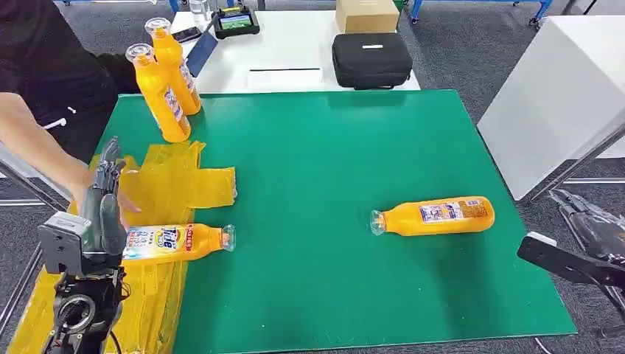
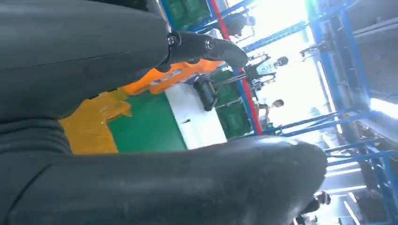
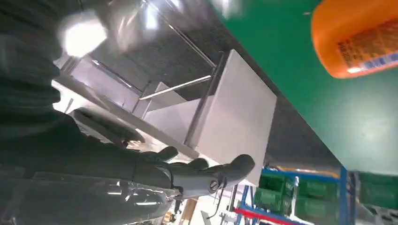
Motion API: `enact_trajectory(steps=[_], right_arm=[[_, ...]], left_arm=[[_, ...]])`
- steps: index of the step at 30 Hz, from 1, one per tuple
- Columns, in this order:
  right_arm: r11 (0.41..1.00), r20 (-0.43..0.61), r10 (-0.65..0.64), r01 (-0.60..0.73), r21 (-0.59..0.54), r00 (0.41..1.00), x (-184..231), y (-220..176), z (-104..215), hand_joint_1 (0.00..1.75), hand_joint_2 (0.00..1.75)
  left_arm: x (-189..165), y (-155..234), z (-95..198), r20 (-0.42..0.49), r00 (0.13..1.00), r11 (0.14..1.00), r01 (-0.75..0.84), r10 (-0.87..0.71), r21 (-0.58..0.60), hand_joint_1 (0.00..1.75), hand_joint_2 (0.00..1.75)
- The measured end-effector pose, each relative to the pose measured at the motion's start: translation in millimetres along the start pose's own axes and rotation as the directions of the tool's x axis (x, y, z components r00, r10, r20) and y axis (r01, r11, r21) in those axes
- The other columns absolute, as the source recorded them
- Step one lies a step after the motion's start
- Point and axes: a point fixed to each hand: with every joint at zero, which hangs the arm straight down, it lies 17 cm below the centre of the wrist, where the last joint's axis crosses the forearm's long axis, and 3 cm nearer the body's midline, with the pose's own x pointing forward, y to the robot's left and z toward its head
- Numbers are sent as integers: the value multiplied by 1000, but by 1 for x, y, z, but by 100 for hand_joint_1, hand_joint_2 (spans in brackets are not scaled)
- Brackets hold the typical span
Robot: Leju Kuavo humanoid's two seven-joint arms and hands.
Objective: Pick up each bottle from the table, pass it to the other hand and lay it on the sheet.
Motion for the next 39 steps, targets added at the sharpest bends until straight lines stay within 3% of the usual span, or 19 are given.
enact_trajectory(steps=[16,39], right_arm=[[996,-19,51,-50,80,999,-12,17,-25,0,175],[973,115,94,-115,198,989,44,56,-89,0,175]], left_arm=[[12,-12,-5,31,999,999,-31,31,-12,0,0],[37,-33,-24,81,990,993,-115,118,-36,0,0]])
